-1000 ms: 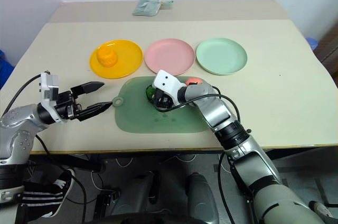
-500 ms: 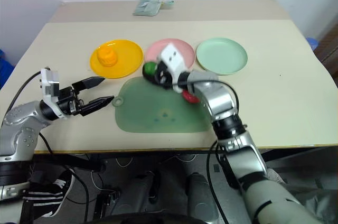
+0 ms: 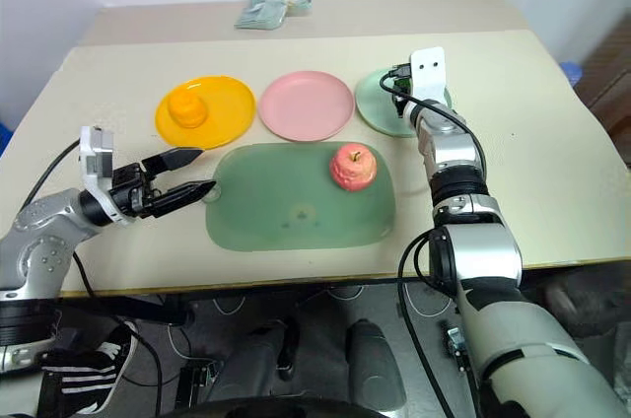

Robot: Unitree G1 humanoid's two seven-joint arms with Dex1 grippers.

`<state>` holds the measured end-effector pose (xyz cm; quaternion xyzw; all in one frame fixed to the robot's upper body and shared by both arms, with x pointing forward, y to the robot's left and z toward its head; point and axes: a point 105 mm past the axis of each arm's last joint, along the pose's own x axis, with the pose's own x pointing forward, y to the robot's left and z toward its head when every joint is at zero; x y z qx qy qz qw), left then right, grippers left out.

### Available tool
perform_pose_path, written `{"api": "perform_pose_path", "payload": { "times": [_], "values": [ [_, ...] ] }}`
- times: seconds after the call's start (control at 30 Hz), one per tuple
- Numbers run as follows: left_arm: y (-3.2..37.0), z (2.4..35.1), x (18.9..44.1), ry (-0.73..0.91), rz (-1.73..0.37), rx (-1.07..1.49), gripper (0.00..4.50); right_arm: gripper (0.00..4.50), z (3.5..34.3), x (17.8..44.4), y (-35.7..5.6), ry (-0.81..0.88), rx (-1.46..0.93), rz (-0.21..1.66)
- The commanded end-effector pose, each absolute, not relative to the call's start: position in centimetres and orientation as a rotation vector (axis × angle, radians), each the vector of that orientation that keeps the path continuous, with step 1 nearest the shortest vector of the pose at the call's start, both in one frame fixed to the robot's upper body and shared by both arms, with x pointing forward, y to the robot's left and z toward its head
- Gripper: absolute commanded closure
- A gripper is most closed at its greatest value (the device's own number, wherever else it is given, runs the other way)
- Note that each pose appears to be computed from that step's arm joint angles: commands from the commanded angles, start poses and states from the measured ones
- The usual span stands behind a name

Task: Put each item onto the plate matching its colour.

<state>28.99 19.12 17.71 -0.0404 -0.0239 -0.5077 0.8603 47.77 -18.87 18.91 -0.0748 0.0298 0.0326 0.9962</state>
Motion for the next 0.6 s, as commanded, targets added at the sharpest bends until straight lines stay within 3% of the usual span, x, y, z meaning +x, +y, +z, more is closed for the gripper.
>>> {"api": "perform_pose_path", "payload": {
  "times": [0.03, 0.07, 0.2, 0.27, 0.33, 0.47, 0.6],
  "values": [
    [19.0, 18.5, 28.5, -0.080, -1.077, -0.029, 0.00, 0.80, 22.5, 48.0, -17.8, -0.061, -0.139, 0.092],
    [19.1, 18.5, 28.5, -0.081, -1.075, -0.027, 0.00, 0.30, 22.9, 47.9, -17.8, -0.077, -0.123, 0.098],
    [19.3, 18.7, 28.3, -0.074, -1.088, -0.034, 0.00, 0.30, 26.2, 46.9, -16.7, -0.213, 0.063, 0.262],
    [19.3, 18.5, 28.0, -0.052, -1.108, -0.037, 0.00, 0.30, 27.7, 45.2, -14.8, -0.262, 0.161, 0.480],
    [19.2, 18.2, 27.4, -0.033, -1.130, -0.031, 0.00, 0.30, 28.0, 41.8, -12.0, -0.259, 0.115, 0.762],
    [19.3, 17.5, 26.7, 0.001, -1.162, 0.023, 0.00, 0.30, 25.9, 35.9, -9.5, -0.107, -0.062, 1.089],
    [19.4, 17.0, 26.4, 0.031, -1.203, 0.090, 0.00, 0.30, 20.9, 35.4, -10.9, 0.082, -0.413, 1.068]
  ]
}}
